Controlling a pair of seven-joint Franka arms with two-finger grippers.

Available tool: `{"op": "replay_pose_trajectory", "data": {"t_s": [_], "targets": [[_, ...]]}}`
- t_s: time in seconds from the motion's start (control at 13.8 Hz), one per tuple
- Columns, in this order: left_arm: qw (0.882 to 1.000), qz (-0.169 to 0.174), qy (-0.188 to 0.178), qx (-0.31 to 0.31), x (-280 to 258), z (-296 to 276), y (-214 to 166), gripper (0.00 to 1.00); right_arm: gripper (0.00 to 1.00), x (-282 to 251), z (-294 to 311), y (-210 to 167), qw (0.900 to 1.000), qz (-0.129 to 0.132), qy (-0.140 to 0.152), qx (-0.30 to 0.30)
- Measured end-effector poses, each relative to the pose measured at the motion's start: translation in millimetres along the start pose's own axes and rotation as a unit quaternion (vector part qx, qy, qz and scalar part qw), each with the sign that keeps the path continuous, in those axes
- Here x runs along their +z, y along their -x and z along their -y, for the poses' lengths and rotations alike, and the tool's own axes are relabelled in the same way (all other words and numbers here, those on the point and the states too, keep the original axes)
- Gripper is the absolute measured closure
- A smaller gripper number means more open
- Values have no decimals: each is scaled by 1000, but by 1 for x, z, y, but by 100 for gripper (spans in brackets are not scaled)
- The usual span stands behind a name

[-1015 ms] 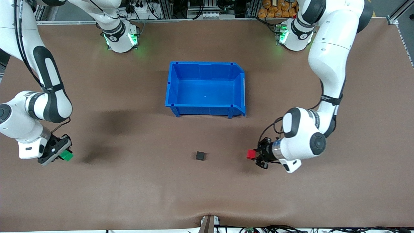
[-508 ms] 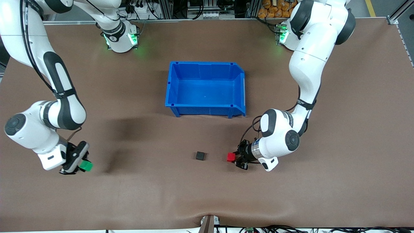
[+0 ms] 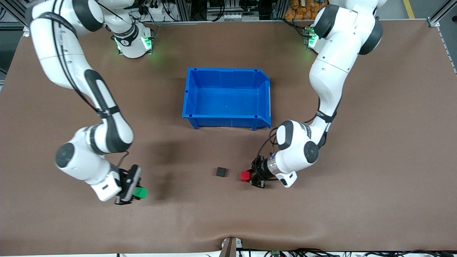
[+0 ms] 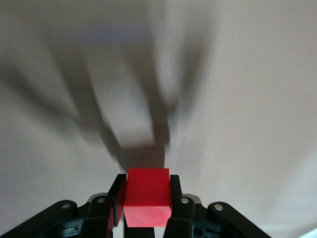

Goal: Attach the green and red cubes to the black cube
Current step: 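Carry the green cube and red cube toward the black cube, then press the red cube against the black cube with the left gripper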

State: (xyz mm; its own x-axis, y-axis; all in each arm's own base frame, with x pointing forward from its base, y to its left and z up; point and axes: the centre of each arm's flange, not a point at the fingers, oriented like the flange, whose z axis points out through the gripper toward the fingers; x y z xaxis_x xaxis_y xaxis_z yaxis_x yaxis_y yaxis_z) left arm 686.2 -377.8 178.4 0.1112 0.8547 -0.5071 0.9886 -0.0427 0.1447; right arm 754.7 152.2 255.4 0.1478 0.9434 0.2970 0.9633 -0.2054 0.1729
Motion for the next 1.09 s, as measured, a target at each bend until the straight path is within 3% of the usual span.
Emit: {"op": "replay_pose_trajectory", "data": {"t_s": [0.22, 0.51, 0.65, 0.87, 1.09], "targets": [[1000, -1, -2, 0, 10, 5, 2, 61, 61, 18, 27, -47, 999, 7, -50, 1], [1000, 4, -8, -3, 18, 12, 9, 61, 61, 33, 69, -96, 992, 39, -116, 21], [1000, 8, -8, -4, 23, 16, 16, 61, 61, 38, 90, -130, 991, 54, -119, 32], [1000, 9, -5, -4, 24, 17, 18, 61, 61, 47, 118, -175, 991, 86, -95, 41], [1000, 14, -4, -12, 28, 21, 25, 61, 61, 63, 134, -195, 991, 103, -84, 26]]}}
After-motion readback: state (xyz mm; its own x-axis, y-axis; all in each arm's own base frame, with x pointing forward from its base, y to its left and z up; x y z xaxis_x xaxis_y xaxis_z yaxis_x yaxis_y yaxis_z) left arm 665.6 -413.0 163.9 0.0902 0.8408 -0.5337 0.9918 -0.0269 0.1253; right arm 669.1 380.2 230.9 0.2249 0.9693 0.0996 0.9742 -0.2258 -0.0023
